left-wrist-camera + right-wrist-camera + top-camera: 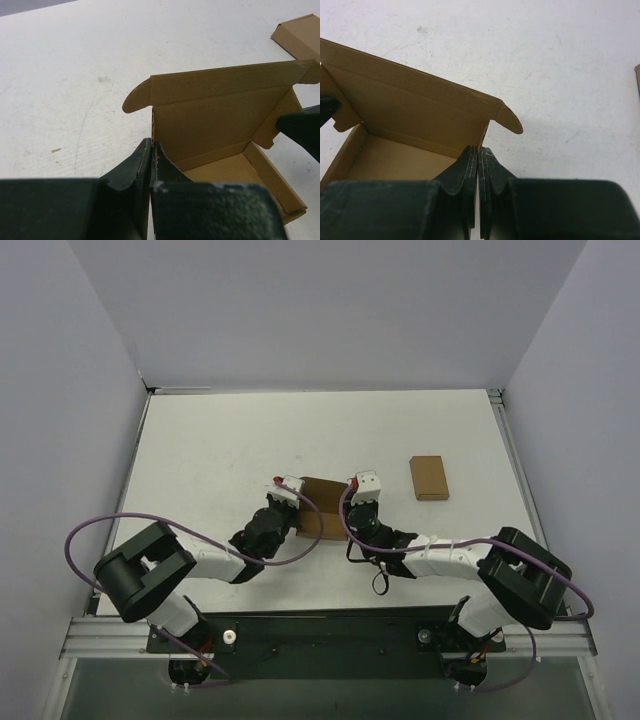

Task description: Fold the paper box

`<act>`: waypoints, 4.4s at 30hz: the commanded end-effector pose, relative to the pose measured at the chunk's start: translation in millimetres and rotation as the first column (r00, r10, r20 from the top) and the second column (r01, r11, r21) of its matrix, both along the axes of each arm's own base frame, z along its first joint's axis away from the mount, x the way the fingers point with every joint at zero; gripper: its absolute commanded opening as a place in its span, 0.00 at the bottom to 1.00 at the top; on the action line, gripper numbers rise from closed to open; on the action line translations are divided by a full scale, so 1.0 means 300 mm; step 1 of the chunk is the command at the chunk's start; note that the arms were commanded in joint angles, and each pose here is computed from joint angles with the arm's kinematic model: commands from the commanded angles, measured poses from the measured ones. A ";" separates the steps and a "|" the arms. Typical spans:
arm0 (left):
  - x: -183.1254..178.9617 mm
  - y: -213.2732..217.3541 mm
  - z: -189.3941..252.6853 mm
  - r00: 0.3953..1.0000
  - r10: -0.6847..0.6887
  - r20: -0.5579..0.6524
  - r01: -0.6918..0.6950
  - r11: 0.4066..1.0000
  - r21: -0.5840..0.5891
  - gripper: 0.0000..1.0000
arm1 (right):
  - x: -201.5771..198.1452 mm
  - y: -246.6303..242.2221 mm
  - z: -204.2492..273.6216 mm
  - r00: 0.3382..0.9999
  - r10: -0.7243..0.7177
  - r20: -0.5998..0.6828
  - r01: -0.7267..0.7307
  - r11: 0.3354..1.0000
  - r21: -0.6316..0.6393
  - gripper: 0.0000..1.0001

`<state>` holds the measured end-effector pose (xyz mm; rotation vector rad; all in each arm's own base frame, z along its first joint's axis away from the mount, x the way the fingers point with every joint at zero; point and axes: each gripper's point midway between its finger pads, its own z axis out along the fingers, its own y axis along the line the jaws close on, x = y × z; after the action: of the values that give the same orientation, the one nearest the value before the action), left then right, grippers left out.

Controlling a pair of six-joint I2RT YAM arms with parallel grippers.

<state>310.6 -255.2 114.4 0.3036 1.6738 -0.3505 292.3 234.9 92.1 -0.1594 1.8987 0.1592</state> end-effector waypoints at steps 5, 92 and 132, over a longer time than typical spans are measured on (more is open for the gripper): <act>-0.030 -0.179 0.059 0.969 -0.224 0.106 0.232 0.970 -0.069 0.00 | -0.004 0.196 0.082 0.962 0.219 0.164 -0.245 0.956 0.163 0.00; -0.244 -0.034 0.015 0.913 -0.400 -0.082 0.402 0.915 0.007 0.00 | -0.206 -0.045 0.133 0.805 0.513 -0.298 -0.484 0.858 0.170 0.61; -0.116 -0.105 0.100 0.927 -0.363 -0.093 0.362 0.932 -0.035 0.00 | -0.052 0.011 0.130 0.948 0.311 -0.070 -0.314 0.949 -0.038 0.00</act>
<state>251.3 -255.6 91.4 0.6568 1.8470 -0.5945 253.7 219.7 98.9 -0.6725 2.0800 0.3407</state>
